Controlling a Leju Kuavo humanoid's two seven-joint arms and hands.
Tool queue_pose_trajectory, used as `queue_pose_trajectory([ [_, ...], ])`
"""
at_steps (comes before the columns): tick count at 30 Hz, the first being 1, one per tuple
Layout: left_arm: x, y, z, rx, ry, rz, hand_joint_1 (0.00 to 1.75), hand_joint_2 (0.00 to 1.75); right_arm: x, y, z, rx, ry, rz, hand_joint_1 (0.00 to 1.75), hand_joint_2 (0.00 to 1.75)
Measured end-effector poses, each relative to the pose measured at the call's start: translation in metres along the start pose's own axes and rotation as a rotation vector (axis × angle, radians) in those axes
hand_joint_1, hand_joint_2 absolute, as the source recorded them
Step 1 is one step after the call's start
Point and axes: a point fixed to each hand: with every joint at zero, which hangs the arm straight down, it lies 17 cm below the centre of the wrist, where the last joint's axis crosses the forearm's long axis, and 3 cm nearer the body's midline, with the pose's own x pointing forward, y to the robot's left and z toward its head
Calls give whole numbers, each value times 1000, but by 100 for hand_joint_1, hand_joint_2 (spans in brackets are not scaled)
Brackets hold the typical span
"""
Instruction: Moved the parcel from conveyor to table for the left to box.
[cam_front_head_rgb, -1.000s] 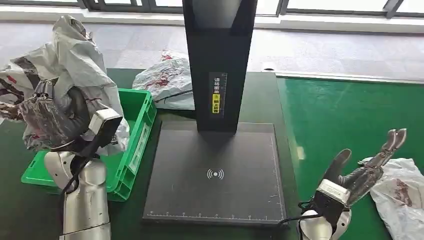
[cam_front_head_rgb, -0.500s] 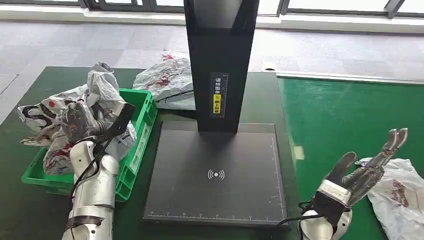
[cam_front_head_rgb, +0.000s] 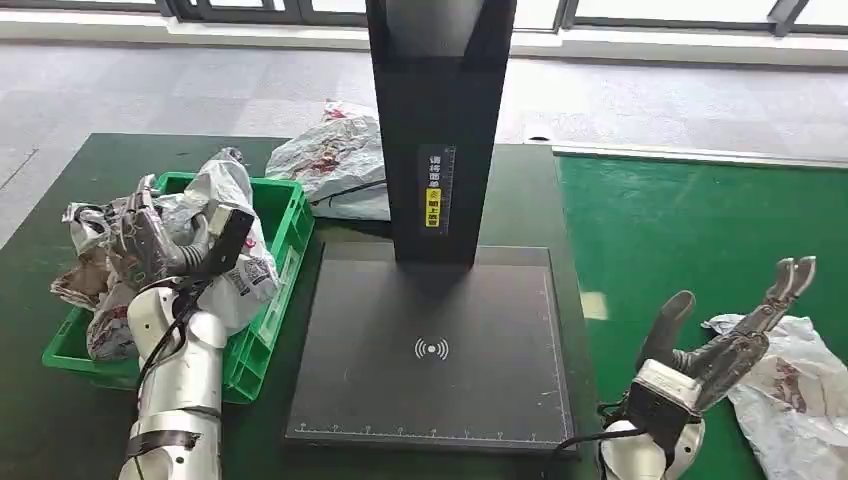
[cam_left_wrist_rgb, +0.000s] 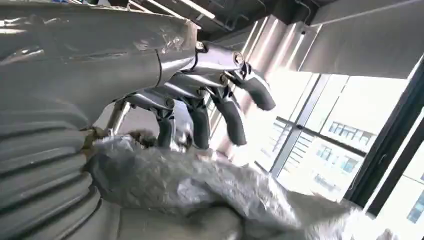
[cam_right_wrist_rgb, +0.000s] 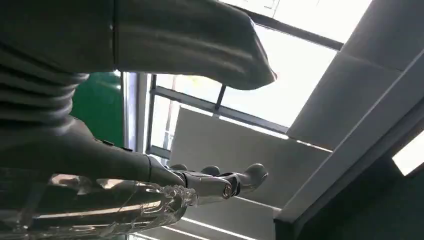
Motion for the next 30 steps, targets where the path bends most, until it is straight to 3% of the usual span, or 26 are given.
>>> queue_pose_trajectory([
  [10, -28, 54, -9, 170, 15, 81, 0, 0, -8, 18, 13, 65, 8, 27, 0, 175],
  [24, -43, 69, -8, 212, 51, 78, 0, 0, -15, 26, 21, 94, 27, 32, 0, 175],
  [30, -44, 96, -6, 335, 11, 208, 0, 0, -15, 27, 21, 99, 23, 35, 0, 175],
])
